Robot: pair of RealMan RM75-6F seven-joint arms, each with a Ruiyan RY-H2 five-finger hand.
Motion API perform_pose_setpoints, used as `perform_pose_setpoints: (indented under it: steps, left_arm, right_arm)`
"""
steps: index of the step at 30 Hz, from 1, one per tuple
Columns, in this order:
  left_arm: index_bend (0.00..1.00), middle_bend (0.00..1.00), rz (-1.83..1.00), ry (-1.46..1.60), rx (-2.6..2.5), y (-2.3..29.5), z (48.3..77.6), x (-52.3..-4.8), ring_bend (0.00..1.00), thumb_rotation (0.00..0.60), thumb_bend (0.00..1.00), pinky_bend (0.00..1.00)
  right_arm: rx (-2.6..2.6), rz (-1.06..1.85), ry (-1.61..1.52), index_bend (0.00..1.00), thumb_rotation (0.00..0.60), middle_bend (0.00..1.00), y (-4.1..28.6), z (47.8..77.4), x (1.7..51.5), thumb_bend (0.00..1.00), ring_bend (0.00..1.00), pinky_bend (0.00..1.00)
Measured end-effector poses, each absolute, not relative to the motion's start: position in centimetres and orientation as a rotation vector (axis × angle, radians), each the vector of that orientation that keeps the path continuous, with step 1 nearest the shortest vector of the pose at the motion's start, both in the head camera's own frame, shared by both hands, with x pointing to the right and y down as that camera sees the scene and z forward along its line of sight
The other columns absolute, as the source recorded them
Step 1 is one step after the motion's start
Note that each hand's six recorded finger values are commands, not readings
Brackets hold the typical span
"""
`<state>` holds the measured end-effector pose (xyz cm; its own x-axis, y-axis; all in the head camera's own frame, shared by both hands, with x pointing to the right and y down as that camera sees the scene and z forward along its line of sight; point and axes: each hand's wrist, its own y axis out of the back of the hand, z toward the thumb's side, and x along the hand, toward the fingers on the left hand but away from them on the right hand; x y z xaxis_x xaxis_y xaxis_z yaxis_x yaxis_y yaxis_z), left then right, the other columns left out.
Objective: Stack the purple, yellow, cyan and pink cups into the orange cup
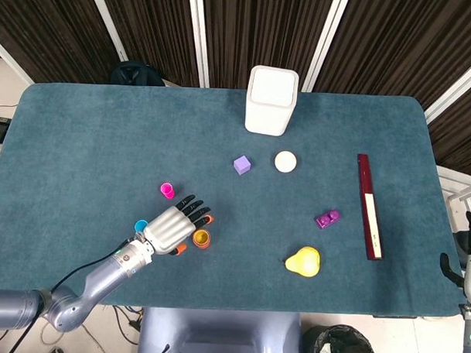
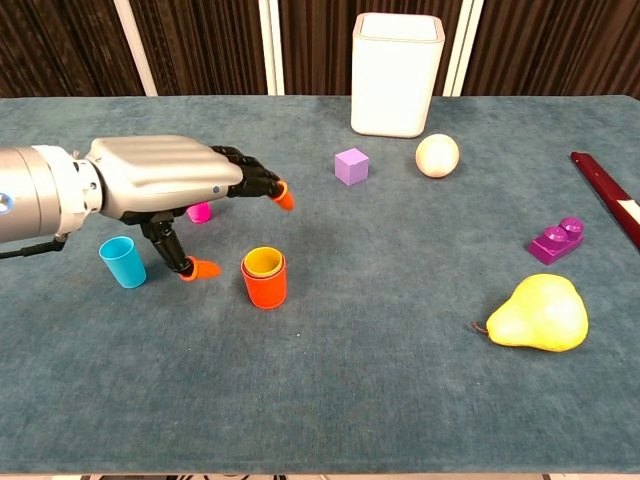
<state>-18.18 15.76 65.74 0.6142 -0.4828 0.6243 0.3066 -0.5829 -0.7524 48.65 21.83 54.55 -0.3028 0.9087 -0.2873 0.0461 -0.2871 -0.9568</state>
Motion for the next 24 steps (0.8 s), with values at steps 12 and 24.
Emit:
perform_pose_setpoints:
  steps: [12, 24]
  left_arm:
    - [0.25, 0.07, -1.094, 0.249, -1.848, 15.0, 61.7, -21.6, 0.00, 0.600, 0.25, 0.00]
    - [0.26, 0.07, -1.230, 0.331, -1.857, 15.8, 62.0, -28.3, 0.00, 0.600, 0.25, 0.00]
  right_arm:
    - [-1.263, 1.664, -1.285, 0.04, 0.600, 0.00, 21.9, 54.5, 48.5, 0.42, 0.04, 0.02]
    - [-1.260, 1.668, -1.280, 0.04, 0.600, 0.00, 21.9, 54.6, 48.4, 0.42, 0.04, 0.02]
